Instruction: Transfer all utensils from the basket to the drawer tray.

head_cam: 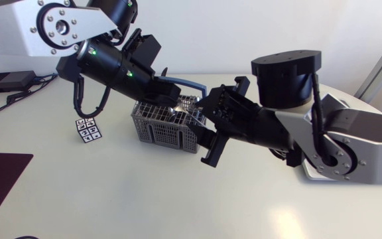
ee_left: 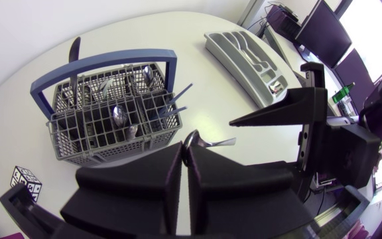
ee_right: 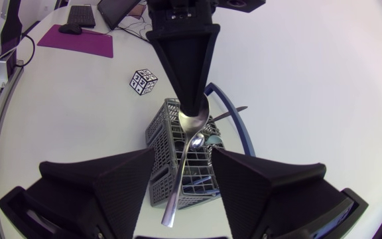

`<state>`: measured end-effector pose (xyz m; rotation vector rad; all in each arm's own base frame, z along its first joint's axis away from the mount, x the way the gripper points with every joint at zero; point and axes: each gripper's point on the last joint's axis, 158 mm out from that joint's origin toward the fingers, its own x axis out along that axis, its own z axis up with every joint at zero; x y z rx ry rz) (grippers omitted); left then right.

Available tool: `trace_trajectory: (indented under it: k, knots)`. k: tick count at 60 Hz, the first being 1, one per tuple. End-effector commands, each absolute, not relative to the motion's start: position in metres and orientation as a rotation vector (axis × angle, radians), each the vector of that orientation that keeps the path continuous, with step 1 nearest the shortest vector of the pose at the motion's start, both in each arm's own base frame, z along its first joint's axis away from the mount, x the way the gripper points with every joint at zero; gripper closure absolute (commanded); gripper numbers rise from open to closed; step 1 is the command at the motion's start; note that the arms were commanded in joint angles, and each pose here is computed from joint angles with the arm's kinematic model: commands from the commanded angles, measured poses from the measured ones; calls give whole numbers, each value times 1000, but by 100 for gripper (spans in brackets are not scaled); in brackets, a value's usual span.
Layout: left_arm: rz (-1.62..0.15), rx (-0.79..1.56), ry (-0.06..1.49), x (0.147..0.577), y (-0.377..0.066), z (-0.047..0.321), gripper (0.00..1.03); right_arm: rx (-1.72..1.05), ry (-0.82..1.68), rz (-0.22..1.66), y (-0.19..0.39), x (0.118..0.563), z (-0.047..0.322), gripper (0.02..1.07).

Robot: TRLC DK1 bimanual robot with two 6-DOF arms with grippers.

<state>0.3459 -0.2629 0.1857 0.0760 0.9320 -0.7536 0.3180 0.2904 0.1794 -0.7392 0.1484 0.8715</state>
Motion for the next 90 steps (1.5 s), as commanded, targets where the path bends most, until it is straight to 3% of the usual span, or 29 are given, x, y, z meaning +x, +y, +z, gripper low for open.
trace_trajectory:
  k: [1, 8, 34, 47, 61, 73, 82, 90]
  knots:
    - [-756, 44, 949, 347, -265, 182, 100, -730, 188, 870, 291, 317, 162, 62]
    - [-767, 41, 952, 345, -267, 183, 100, -735, 186, 865, 293, 318, 161, 66]
    - [-796, 27, 969, 337, -270, 184, 100, -750, 192, 848, 298, 322, 154, 93]
    - [-809, 23, 959, 335, -272, 189, 99, -752, 199, 848, 297, 322, 151, 96]
    - [-830, 27, 935, 332, -276, 199, 78, -749, 210, 860, 296, 318, 146, 97]
    - [-831, 9, 827, 338, -273, 243, 36, -747, 225, 901, 294, 306, 142, 97]
    - [-768, 15, 716, 352, -251, 279, 29, -732, 264, 943, 282, 295, 138, 97]
    - [-672, 66, 711, 368, -218, 267, 29, -697, 302, 954, 255, 294, 140, 97]
